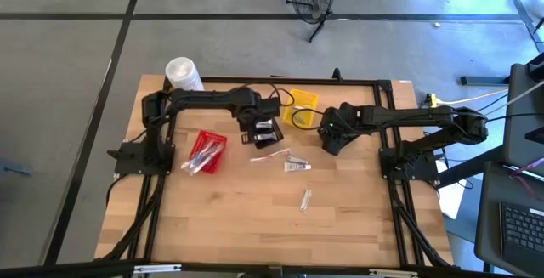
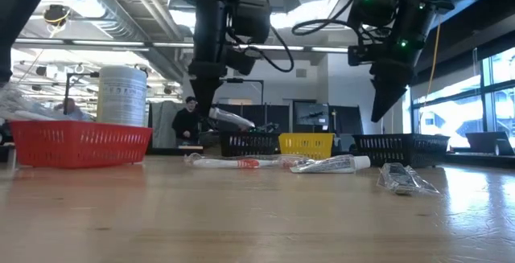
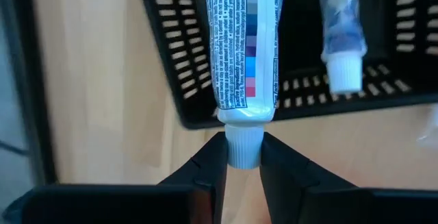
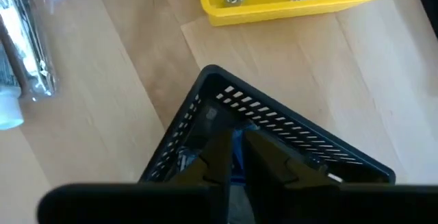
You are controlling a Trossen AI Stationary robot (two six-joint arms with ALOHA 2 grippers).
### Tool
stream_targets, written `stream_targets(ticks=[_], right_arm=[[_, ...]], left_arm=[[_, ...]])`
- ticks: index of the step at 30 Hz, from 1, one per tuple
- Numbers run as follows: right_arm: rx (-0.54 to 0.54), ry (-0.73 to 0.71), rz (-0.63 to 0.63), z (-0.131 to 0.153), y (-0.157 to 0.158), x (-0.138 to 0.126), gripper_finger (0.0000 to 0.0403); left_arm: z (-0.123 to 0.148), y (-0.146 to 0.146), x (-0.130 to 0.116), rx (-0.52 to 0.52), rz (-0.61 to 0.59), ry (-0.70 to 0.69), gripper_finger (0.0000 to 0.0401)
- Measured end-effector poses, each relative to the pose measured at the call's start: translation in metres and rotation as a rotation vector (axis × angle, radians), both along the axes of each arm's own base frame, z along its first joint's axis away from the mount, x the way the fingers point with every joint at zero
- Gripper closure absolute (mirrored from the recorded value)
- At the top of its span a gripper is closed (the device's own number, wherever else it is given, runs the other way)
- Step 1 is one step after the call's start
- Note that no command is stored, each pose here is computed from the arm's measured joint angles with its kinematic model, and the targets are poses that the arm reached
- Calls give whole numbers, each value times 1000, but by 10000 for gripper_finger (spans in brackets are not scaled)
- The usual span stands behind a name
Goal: Pick & Place Travel size toiletries
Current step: Put the toothpaste into the left black bin, then put the nail cutter into the yellow bin
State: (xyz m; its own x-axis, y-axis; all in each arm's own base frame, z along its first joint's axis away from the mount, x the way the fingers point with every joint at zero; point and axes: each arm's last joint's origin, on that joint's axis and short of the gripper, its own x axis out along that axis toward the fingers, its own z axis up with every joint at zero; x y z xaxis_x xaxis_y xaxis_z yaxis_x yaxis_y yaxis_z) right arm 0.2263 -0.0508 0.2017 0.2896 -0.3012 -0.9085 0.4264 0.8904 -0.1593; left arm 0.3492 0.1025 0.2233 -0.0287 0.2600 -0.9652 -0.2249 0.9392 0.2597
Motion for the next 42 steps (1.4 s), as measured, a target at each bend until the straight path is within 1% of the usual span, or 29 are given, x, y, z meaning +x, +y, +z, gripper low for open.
stream_targets(ticks=[2, 4, 10, 18, 21, 24, 28, 33, 36, 40, 42], right_arm=[[6, -10, -15, 0, 1, 1, 369], [9, -21, -10, 0, 3, 2, 371], [41, -57, 33, 1, 10, 6, 377], [44, -75, 86, 2, 21, 9, 376], [46, -75, 101, 2, 24, 10, 379], [44, -78, 120, 2, 27, 11, 382], [34, -86, 142, 3, 27, 12, 380], [26, -96, 156, 3, 27, 13, 373], [4, -117, 196, 5, 27, 16, 370], [-27, -179, 234, 8, 26, 22, 371], [-39, -201, 248, 10, 26, 24, 374]], left_arm=[[-2, 4, 0, -30, 11, -22, 330], [-2, 7, 1, -35, 18, -48, 330], [-2, 7, 1, -36, -5, -38, 329], [-2, 5, 1, -49, 15, -44, 327], [-3, 5, 1, -53, 24, -42, 315], [-3, 5, 1, -49, 30, -42, 294], [-3, 6, 1, 6, 37, -30, 270], [-3, 6, 0, 15, 92, -34, 262], [2, 0, -2, 13, 133, -36, 265], [14, -21, -7, 11, 125, -29, 267], [21, -32, -9, 37, 126, -36, 266]])
